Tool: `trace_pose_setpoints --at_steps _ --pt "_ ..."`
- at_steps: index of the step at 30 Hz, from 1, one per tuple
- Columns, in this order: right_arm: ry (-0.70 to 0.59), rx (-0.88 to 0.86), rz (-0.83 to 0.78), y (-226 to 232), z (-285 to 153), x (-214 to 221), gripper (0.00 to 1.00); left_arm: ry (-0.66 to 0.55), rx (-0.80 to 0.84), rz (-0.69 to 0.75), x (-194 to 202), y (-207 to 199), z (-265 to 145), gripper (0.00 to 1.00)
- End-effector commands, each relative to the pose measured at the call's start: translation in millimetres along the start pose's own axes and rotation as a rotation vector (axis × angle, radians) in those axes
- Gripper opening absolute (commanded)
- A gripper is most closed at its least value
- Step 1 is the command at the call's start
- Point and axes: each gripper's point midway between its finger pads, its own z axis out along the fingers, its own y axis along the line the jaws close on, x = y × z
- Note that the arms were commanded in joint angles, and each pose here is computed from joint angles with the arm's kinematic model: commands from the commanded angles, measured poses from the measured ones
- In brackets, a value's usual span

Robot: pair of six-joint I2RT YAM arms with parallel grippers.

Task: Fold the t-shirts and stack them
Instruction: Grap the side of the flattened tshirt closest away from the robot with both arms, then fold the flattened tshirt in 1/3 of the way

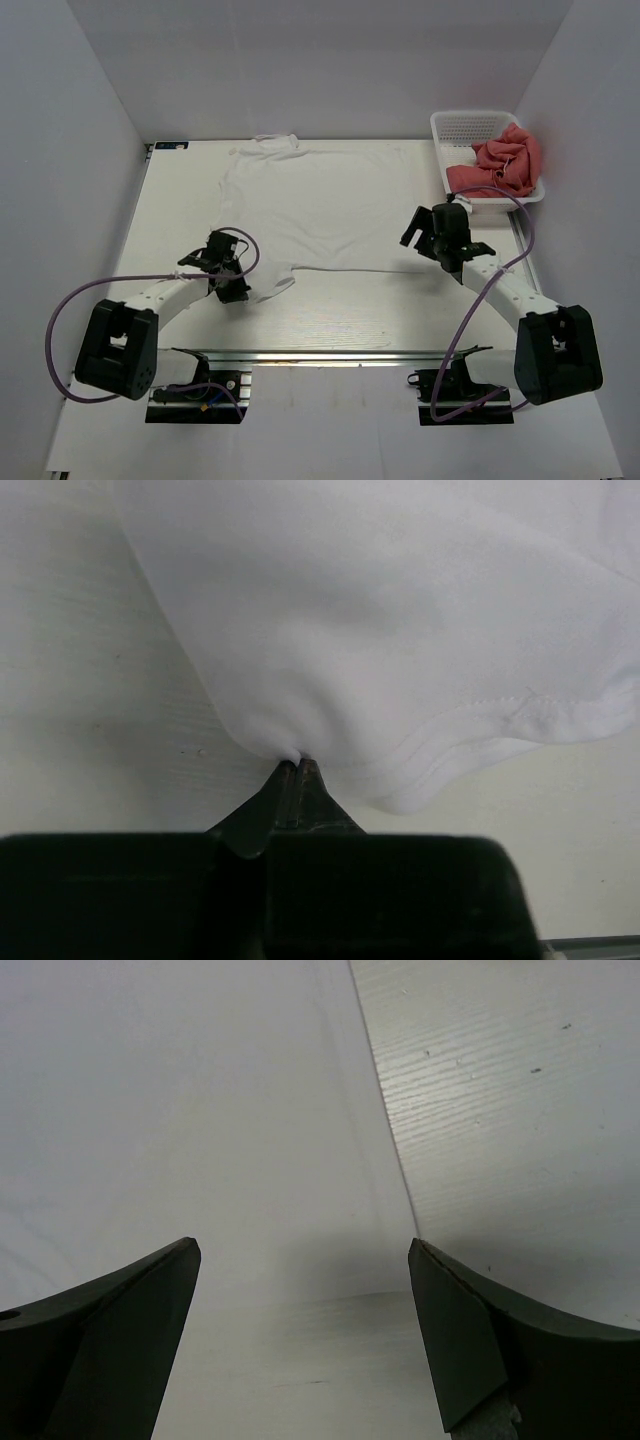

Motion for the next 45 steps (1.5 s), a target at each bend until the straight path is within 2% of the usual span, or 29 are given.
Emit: trace_pose_setpoints --at_steps 1,8,13,15,16,17,19,20,22,23,29,35,40,45 --pt "-0.013 0.047 0.017 -12 -1 1 0.9 0.054 -0.053 0.039 15 14 8 0.0" --pt "0.121 0.147 0.037 -42 8 50 0.9 0.006 0.036 0.038 12 2 -8 0.0" --pt "0.08 0.132 0.1 -39 24 51 0.84 0.006 0.059 0.029 13 -2 -12 0.0" --pt "0.101 0.147 0.108 -41 30 58 0.84 0.0 0.05 0.029 12 0 -12 0.0" --pt "0.109 0.149 0.108 -41 34 62 0.8 -0.006 0.041 0.029 11 1 -11 0.0" --pt "0.116 0.152 0.117 -42 35 63 0.8 -0.006 0.041 0.029 11 1 -11 0.0" --pt "0.133 0.179 0.118 -47 38 69 0.69 -0.004 0.065 0.029 10 -3 -12 0.0" --pt "0.14 0.187 0.123 -48 39 72 0.53 0.001 0.073 0.029 11 -5 -12 0.0" --pt "0.144 0.193 0.135 -50 36 74 0.37 0.002 0.073 0.02 11 -5 -12 0.0" --pt "0.149 0.197 0.134 -51 35 75 0.26 0.007 0.07 0.02 13 -4 -14 0.0" --pt "0.143 0.179 0.131 -49 15 71 0.03 0.037 0.035 -0.014 22 4 -29 0.0" --pt "0.184 0.191 0.076 -56 -8 75 0.0 0.062 0.03 -0.044 34 9 -48 0.0" --pt "0.18 0.115 0.043 -42 -20 67 0.0 -0.045 0.176 -0.027 7 -21 -76 0.0" --pt "0.148 0.078 0.008 -26 -17 45 0.0 -0.131 0.237 -0.01 -26 -45 -83 0.0"
